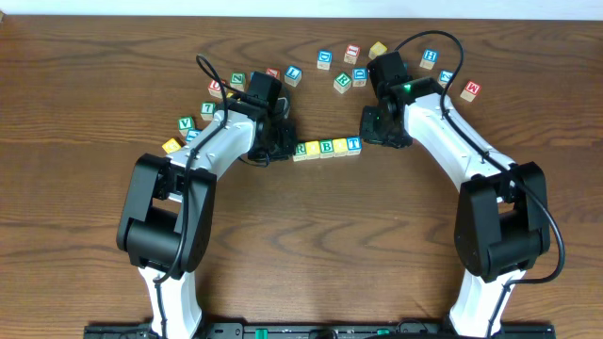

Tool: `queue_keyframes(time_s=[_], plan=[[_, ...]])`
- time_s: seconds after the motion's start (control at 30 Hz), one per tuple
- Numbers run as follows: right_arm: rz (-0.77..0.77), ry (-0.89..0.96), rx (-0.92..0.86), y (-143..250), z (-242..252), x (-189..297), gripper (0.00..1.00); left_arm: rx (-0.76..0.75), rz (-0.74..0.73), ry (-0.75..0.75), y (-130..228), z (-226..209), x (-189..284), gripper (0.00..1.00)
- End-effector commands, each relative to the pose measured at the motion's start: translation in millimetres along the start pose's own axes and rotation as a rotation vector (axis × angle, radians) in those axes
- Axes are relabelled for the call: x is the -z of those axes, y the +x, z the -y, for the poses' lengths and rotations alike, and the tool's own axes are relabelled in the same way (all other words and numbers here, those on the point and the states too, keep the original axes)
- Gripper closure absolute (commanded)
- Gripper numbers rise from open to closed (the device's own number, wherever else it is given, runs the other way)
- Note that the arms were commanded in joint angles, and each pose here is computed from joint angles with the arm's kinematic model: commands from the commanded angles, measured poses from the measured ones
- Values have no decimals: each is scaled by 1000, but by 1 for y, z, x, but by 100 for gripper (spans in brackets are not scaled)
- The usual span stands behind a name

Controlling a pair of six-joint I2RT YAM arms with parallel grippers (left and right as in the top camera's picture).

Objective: Spell out ROBOT
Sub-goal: 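Move the left gripper to the left end of the R block, then squeeze the row between the left and right grippers to align it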

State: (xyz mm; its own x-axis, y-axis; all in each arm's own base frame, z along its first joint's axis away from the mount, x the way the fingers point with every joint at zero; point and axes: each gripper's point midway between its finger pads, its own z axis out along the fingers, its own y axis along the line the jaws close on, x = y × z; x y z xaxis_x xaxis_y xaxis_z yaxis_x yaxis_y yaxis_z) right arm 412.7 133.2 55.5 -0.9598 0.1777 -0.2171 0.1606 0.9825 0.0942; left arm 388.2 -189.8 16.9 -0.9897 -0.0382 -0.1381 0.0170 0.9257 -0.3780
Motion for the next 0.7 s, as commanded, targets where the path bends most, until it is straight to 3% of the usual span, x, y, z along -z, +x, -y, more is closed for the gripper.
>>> queue_keyframes(time_s=[0.0,0.67], plan=[[20,11,-16,-5,7,6,82,40,-10,8,2,-1,-2,92],[4,36,-16,5,15,-5,82,3,19,30,-1,15,-6,93]])
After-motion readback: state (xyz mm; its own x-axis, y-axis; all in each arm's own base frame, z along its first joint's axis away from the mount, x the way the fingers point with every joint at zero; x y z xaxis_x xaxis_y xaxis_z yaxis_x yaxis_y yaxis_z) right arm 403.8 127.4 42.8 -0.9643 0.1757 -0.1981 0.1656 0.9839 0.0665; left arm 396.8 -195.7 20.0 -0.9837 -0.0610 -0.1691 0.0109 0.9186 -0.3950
